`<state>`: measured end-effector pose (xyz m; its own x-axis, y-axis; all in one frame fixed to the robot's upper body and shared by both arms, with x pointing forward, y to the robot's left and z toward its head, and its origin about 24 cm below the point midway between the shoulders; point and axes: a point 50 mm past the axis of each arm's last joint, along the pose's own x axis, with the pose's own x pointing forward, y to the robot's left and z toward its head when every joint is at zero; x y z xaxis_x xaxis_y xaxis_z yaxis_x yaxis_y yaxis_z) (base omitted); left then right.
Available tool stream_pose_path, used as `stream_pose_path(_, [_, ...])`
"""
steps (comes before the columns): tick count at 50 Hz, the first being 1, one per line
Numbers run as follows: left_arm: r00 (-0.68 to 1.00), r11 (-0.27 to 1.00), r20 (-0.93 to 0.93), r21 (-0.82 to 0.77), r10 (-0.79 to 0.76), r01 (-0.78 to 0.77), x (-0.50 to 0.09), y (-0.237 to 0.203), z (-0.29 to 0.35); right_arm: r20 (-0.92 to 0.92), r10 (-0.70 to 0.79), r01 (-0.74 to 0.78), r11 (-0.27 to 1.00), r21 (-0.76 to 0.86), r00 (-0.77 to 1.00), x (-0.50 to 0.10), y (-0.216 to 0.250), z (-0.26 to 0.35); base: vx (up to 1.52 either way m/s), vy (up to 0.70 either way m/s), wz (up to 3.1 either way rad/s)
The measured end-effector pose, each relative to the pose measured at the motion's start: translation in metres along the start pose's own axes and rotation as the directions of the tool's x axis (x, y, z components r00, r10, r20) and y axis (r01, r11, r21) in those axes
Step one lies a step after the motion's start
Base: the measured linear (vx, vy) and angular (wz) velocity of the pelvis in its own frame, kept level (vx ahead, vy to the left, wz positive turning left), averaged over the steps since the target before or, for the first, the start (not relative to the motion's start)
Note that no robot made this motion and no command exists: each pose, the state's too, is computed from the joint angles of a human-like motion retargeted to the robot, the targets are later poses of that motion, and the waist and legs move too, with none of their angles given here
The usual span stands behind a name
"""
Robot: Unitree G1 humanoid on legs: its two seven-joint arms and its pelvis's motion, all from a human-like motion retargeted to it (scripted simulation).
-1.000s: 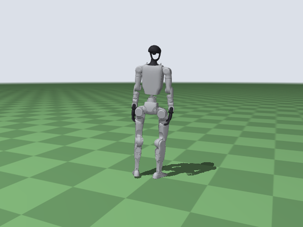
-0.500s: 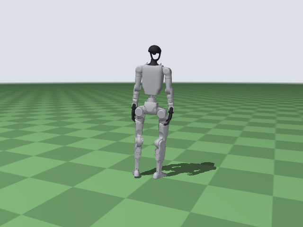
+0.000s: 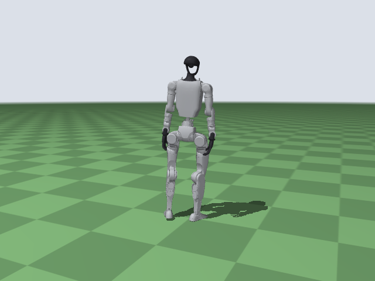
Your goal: In place motions
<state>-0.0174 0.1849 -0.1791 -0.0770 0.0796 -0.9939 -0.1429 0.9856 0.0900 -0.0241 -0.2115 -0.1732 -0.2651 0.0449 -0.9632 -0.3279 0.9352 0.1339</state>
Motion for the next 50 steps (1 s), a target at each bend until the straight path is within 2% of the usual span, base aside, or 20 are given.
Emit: stream_pose_path(50, [1.000,1.000,0.004,0.008,-0.004,0.003,-0.0001,-0.0002,0.0020,0.004,0.004,-0.004,1.000,-0.028,1.000,-0.0007,-0.0012,0.0029,0.00,0.00,0.00])
